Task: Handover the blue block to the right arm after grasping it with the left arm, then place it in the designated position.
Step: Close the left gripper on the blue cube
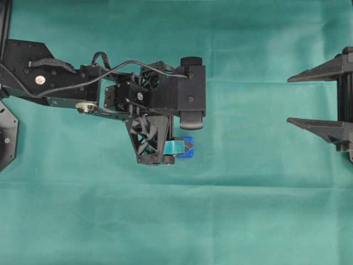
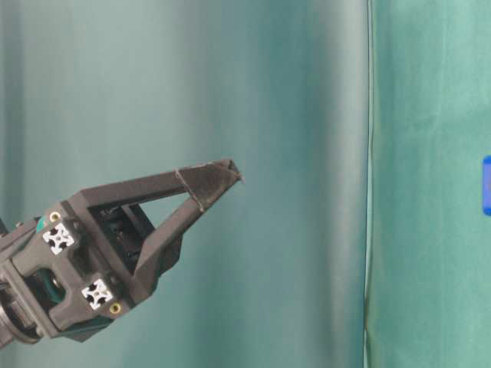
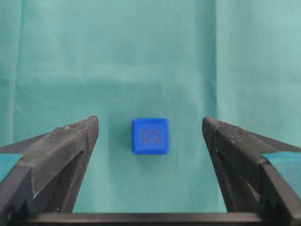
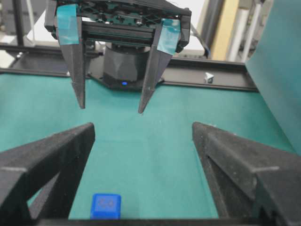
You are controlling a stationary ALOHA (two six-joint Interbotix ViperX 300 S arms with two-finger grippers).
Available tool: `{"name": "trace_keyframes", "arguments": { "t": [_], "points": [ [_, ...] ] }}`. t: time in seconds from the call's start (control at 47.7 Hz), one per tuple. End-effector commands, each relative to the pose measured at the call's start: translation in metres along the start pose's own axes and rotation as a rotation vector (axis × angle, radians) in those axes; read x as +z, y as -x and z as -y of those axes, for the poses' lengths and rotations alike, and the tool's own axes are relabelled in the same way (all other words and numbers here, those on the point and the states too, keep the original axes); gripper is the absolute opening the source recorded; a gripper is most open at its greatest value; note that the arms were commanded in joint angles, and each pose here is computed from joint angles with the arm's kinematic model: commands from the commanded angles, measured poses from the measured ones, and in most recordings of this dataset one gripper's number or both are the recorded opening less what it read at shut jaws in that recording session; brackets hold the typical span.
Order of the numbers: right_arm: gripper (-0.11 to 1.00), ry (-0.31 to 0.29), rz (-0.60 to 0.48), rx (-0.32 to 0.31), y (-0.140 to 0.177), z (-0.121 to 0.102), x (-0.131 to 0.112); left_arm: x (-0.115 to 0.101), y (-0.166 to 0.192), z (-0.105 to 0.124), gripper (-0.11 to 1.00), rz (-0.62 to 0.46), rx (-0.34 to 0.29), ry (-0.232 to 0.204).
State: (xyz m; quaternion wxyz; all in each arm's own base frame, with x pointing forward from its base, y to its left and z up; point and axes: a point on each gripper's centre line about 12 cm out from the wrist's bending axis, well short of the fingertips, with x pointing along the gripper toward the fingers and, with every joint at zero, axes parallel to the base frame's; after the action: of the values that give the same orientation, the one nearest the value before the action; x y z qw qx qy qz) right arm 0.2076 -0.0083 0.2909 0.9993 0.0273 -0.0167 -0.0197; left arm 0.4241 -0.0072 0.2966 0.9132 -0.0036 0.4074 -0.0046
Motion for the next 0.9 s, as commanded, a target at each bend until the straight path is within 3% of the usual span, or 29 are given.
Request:
{"name": "trace_keyframes", "arguments": {
  "t": [0.0,0.566,0.88],
  "points": [
    [0.94,-0.001,0.026,0.000,-0.003,0.000,0.011,0.011,0.012,0.002,1.00,0.044,-0.003,-0.005],
    [0.94,-0.001,0.017,0.001,-0.005,0.000,0.009,0.008,0.010,0.004,1.00,0.035,-0.007,-0.007],
    [0.94,0.000,0.017,-0.001,-0.005,0.000,0.009,-0.006,-0.005,0.004,1.00,0.018,-0.007,-0.008]
  ]
}}
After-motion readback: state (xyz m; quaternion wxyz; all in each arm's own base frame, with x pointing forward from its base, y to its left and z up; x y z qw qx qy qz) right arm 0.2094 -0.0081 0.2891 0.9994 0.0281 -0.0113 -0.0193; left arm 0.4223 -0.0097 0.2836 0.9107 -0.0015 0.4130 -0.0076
